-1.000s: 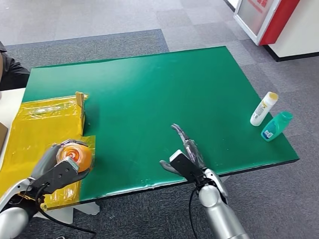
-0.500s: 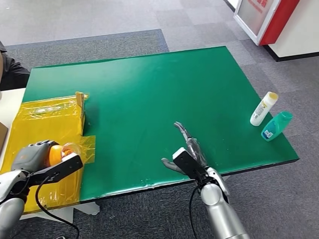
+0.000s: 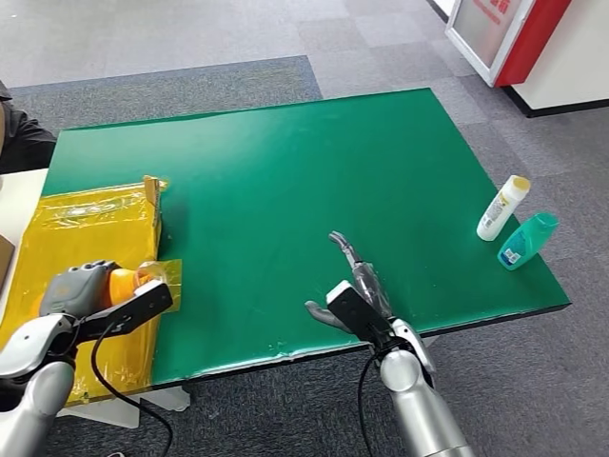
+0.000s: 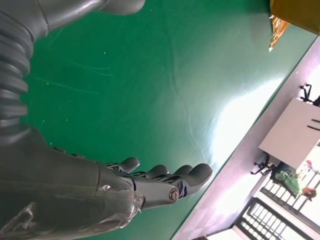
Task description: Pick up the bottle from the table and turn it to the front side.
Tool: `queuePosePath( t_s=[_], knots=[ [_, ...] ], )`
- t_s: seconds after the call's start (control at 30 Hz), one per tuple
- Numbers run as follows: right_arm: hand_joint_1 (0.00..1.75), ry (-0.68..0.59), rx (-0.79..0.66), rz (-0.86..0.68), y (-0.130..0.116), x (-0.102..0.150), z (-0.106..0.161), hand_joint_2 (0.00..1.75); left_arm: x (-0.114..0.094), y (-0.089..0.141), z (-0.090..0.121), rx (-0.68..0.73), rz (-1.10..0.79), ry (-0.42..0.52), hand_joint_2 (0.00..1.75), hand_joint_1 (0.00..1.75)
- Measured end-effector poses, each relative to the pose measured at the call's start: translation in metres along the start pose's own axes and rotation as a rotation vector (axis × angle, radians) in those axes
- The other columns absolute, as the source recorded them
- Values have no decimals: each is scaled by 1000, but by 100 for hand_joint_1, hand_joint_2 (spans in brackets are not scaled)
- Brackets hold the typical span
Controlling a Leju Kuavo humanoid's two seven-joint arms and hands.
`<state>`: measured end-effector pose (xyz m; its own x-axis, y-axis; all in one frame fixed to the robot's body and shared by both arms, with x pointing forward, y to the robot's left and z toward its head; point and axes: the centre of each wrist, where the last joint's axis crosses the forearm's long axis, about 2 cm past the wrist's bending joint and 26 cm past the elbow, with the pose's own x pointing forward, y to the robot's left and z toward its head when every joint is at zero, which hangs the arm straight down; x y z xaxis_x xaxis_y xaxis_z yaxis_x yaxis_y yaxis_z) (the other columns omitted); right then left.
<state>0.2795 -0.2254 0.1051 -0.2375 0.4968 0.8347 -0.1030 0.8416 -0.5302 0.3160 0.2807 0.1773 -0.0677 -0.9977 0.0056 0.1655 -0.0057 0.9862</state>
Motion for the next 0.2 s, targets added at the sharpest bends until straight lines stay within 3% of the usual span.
queuePosePath(
  t_s=[0.03, 0.07, 0.17, 0.2],
  knots=[
    [0, 0, 3, 0, 0, 0, 0, 175, 3, -1, -1, 10, -8, 3, 175, 141],
    [0, 0, 6, -1, 1, 1, -1, 175, 6, -1, -4, 21, -16, 6, 175, 118],
    [0, -2, 13, -6, 3, 3, -4, 175, 19, -2, -12, 45, -27, 4, 175, 14],
    [0, -3, 14, -7, 3, 3, -4, 175, 21, -2, -13, 47, -28, 3, 175, 0]
  ],
)
